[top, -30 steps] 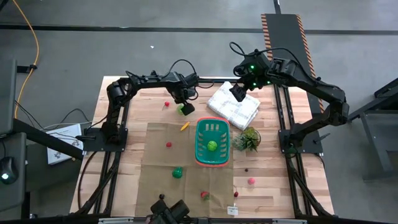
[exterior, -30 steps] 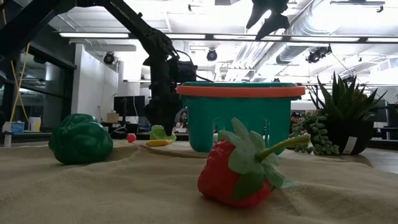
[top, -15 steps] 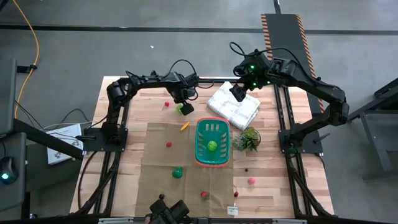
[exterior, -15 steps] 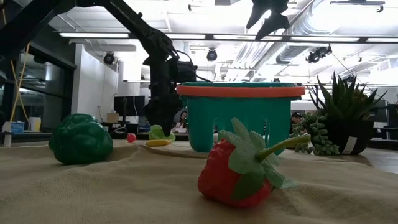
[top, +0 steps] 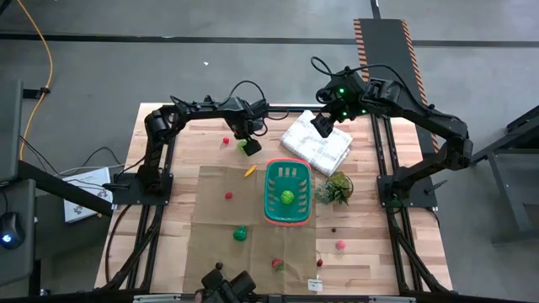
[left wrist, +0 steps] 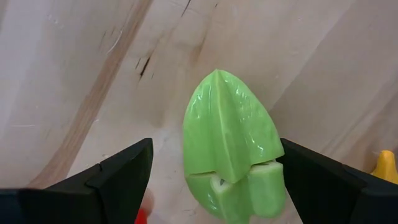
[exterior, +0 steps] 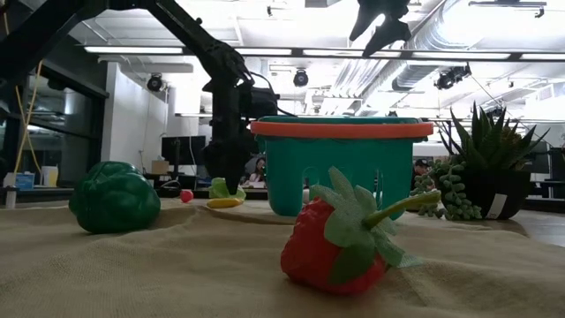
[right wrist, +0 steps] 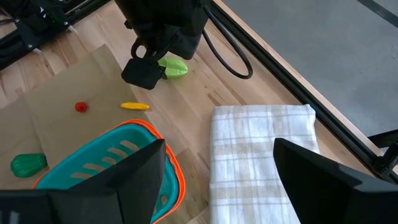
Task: Pick and placing Produce into tupperware
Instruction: Put the green starfruit into the blue basket
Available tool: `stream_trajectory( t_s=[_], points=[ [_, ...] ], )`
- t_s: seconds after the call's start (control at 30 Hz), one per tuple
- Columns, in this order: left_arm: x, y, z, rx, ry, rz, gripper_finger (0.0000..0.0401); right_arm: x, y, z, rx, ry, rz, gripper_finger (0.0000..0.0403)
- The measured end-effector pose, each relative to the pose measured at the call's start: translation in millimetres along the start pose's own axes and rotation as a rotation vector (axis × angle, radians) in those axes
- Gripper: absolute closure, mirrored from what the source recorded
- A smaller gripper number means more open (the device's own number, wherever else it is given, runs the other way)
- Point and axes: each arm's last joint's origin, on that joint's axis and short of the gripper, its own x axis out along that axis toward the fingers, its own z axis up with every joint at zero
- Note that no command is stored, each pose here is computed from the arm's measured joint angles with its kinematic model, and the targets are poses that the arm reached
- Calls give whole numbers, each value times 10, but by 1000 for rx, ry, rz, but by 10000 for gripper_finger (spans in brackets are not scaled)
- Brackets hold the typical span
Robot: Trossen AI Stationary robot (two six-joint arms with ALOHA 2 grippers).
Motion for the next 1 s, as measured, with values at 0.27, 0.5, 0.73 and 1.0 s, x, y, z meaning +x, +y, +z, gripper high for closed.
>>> stream_trajectory(
  t_s=[0.27, 0.5, 0.73, 1.0],
  points=[
    [-1, 0, 8, 11, -8, -1, 121, 1, 0, 0, 0, 0, 0, 114],
    [-1, -2, 14, 11, -14, -5, 175, 1, 0, 0, -2, 0, 0, 114],
    [-1, -2, 14, 11, -14, -7, 183, 1, 0, 0, -3, 0, 0, 114],
    [-1, -6, 14, 22, -14, -22, 177, 0, 0, 0, -3, 0, 0, 114]
  ],
)
